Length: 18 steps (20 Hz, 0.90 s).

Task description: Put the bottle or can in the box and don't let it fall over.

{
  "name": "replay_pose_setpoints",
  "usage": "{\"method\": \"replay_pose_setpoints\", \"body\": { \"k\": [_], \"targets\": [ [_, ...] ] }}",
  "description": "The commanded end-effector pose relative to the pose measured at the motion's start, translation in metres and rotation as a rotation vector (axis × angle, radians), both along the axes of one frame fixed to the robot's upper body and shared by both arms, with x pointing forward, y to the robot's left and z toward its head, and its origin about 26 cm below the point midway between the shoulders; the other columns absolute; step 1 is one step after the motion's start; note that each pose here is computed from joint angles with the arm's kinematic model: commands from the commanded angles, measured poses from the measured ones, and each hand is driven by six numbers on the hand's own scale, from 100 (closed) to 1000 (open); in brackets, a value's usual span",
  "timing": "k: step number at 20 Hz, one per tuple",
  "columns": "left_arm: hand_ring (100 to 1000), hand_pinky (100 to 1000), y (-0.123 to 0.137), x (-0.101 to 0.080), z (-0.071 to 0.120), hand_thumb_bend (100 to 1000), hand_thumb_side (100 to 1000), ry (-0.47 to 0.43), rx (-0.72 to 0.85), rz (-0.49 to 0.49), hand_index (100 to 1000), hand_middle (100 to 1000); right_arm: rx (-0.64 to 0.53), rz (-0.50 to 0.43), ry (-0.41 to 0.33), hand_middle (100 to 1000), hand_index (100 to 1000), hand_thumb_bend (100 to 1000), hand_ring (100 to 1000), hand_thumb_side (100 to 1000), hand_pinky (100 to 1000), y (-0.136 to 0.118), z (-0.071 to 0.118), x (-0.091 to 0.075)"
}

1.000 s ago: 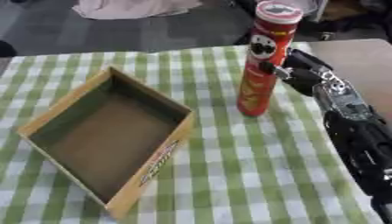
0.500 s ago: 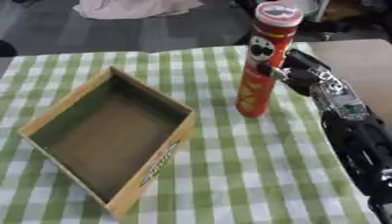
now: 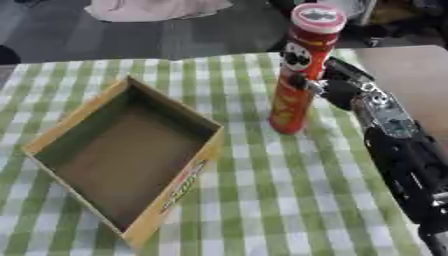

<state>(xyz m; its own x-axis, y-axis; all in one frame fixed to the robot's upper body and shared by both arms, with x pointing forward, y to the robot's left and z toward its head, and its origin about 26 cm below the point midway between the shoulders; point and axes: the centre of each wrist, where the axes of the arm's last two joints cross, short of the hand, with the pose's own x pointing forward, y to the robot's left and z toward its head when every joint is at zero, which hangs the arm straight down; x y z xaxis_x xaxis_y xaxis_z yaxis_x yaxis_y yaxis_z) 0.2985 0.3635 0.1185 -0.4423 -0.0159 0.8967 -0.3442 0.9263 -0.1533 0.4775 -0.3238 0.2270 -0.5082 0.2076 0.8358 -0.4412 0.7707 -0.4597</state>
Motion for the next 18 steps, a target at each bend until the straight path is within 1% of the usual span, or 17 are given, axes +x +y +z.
{"method": "replay_pose_setpoints", "body": {
  "k": [1,9,12,18],
  "targets": [
    [619,1000,0.0036,0.0000,0.0082,100,692,-0.018,0.016,0.004,767,848,-0.007,-0.003,-0.044,1000,1000,479,1000,346,800,0.0016,0.0180,-0.0004],
    [618,1000,0.0033,0.0004,0.0083,100,692,-0.017,0.015,0.002,767,848,0.013,0.005,-0.046,1000,997,485,1000,342,784,0.0059,0.0186,0.0001],
    [617,1000,0.0034,0.0006,0.0089,100,691,-0.019,0.015,0.003,766,848,0.021,0.010,-0.048,1000,983,491,1000,322,755,0.0064,0.0191,-0.0001],
    [616,1000,0.0033,0.0010,0.0099,100,690,-0.022,0.014,0.003,765,846,0.044,0.028,-0.048,1000,947,503,1000,251,690,0.0078,0.0199,-0.0006]
  ]
}}
